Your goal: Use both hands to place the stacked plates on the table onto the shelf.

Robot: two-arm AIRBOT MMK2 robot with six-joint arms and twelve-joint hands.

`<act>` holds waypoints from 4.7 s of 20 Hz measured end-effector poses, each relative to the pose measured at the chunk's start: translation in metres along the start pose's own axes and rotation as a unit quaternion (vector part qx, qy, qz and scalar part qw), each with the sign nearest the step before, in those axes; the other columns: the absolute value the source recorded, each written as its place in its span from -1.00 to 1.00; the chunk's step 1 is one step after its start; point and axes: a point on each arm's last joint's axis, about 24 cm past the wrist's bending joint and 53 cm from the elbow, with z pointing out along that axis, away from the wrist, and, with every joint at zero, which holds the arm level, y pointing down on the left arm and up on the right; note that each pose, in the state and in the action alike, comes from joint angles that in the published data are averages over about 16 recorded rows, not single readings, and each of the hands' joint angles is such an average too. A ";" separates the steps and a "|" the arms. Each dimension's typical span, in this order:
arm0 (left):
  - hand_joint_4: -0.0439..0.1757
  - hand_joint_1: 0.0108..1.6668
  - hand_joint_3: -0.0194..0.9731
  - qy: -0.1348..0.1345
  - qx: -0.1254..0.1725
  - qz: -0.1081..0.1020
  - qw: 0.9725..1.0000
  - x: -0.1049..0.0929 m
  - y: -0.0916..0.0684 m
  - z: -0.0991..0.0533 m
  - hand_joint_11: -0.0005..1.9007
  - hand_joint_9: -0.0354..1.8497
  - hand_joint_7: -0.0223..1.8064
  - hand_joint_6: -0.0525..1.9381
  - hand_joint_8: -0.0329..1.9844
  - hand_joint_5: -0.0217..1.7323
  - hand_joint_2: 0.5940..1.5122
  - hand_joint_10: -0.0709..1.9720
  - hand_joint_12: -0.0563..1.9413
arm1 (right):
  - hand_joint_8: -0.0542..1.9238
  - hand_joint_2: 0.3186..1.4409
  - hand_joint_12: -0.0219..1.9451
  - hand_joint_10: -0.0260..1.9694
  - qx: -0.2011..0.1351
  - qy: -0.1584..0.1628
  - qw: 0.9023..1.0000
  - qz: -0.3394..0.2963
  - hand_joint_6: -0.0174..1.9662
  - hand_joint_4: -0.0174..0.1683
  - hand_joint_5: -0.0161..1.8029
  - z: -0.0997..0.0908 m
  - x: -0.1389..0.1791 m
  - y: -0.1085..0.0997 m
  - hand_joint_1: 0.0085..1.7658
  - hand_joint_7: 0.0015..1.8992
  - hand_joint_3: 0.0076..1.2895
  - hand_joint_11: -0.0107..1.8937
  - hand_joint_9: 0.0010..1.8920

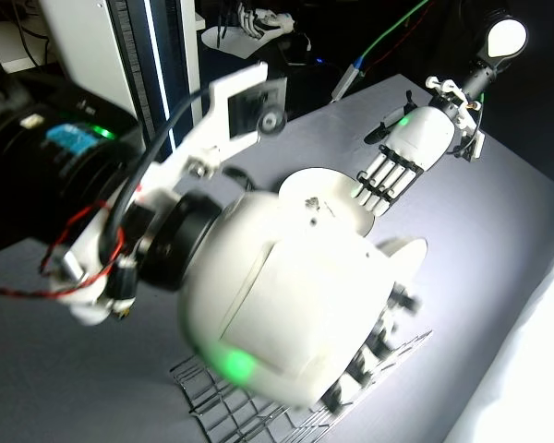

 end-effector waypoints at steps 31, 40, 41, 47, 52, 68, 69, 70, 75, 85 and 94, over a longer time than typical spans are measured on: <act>-0.61 -1.00 -0.90 0.011 -0.002 0.003 1.000 0.014 0.001 0.000 -0.98 -0.94 -0.95 -0.94 -0.96 -0.96 -0.03 -0.92 -0.93 | -0.93 0.25 -0.60 -0.85 -0.099 0.071 0.960 -0.250 -0.93 -0.82 -0.90 -0.011 0.054 0.021 -0.07 -0.90 -0.99 -0.98 -0.96; -0.62 -0.99 -0.92 0.014 -0.003 0.006 1.000 0.021 0.003 0.000 -0.98 -0.96 -0.96 -0.95 -0.96 -0.96 -0.02 -0.93 -0.94 | -0.93 0.07 -1.00 -0.99 -0.207 0.178 0.855 -0.440 -0.97 -0.79 -0.96 -0.038 0.142 0.031 -0.19 -0.98 -0.99 -0.98 -0.98; -0.61 -0.99 -0.92 0.014 -0.003 0.005 1.000 0.023 0.002 0.001 -0.98 -0.96 -0.96 -0.95 -0.96 -0.96 -0.02 -0.93 -0.94 | -0.93 0.06 -1.00 -0.99 -0.215 0.188 0.843 -0.455 -0.97 -0.79 -0.96 -0.042 0.149 0.029 -0.20 -0.98 -0.99 -0.98 -0.98; -0.61 -0.99 -0.92 0.016 -0.005 -0.005 1.000 0.036 0.000 0.004 -0.98 -0.97 -0.97 -0.96 -0.97 -0.97 -0.02 -0.95 -0.94 | -0.93 0.03 -1.00 -0.99 -0.255 0.231 0.788 -0.510 -0.97 -0.79 -0.96 -0.060 0.177 0.019 -0.17 -0.98 -0.99 -0.98 -0.98; -0.64 -1.00 -0.92 0.017 -0.007 -0.020 1.000 0.050 -0.003 0.007 -0.98 -0.98 -0.97 -0.97 -0.97 -0.98 -0.01 -0.95 -0.94 | -0.93 0.04 -1.00 -0.99 -0.276 0.253 0.762 -0.528 -0.97 -0.78 -0.96 -0.072 0.194 0.014 -0.15 -0.98 -0.99 -0.98 -0.98; -0.71 -1.00 -0.92 0.018 -0.014 -0.038 0.999 0.064 -0.006 0.011 -0.98 -0.96 -0.97 -0.98 -0.97 -0.99 -0.01 -0.94 -0.95 | -0.93 0.13 -0.95 -0.99 -0.270 0.293 0.757 -0.518 -0.97 -0.78 -0.96 -0.063 0.247 -0.003 -0.02 -0.98 -0.99 -0.97 -0.99; -0.71 -1.00 -0.92 0.018 -0.014 -0.038 0.999 0.064 -0.006 0.011 -0.98 -0.96 -0.97 -0.98 -0.97 -0.99 -0.01 -0.94 -0.95 | -0.93 0.13 -0.91 -0.99 -0.267 0.296 0.758 -0.516 -0.97 -0.78 -0.96 -0.061 0.252 -0.005 0.01 -0.98 -0.99 -0.97 -0.99; -0.71 -1.00 -0.92 0.018 -0.014 -0.038 0.999 0.064 -0.006 0.011 -0.98 -0.96 -0.97 -0.98 -0.97 -0.99 -0.01 -0.94 -0.95 | -0.93 0.12 -0.87 -0.99 -0.265 0.300 0.759 -0.514 -0.97 -0.78 -0.96 -0.059 0.259 -0.008 0.03 -0.98 -0.99 -0.97 -0.99; -0.71 -1.00 -0.92 0.018 -0.013 -0.038 0.999 0.064 -0.006 0.011 -0.98 -0.96 -0.97 -0.98 -0.97 -0.99 -0.01 -0.94 -0.95 | -0.93 0.08 -0.62 -0.99 -0.254 0.320 0.764 -0.500 -0.97 -0.78 -0.96 -0.049 0.290 -0.020 0.17 -0.98 -0.99 -0.97 -0.99; -0.71 -1.00 -0.92 0.017 -0.013 -0.038 0.999 0.064 -0.005 0.011 -0.97 -0.96 -0.96 -0.98 -0.97 -0.99 -0.01 -0.94 -0.95 | -0.93 0.05 -0.23 -0.99 -0.229 0.342 0.771 -0.487 -0.97 -0.78 -0.96 -0.031 0.332 -0.041 0.30 -0.98 -0.99 -0.98 -0.98; -0.71 -1.00 -0.92 0.017 -0.012 -0.037 0.999 0.064 -0.005 0.011 -0.97 -0.96 -0.96 -0.98 -0.97 -0.99 -0.01 -0.94 -0.95 | -0.93 0.15 -0.01 -0.93 -0.213 0.345 0.775 -0.486 -0.96 -0.79 -0.89 -0.014 0.348 -0.051 0.36 -0.87 -0.99 -0.97 -0.86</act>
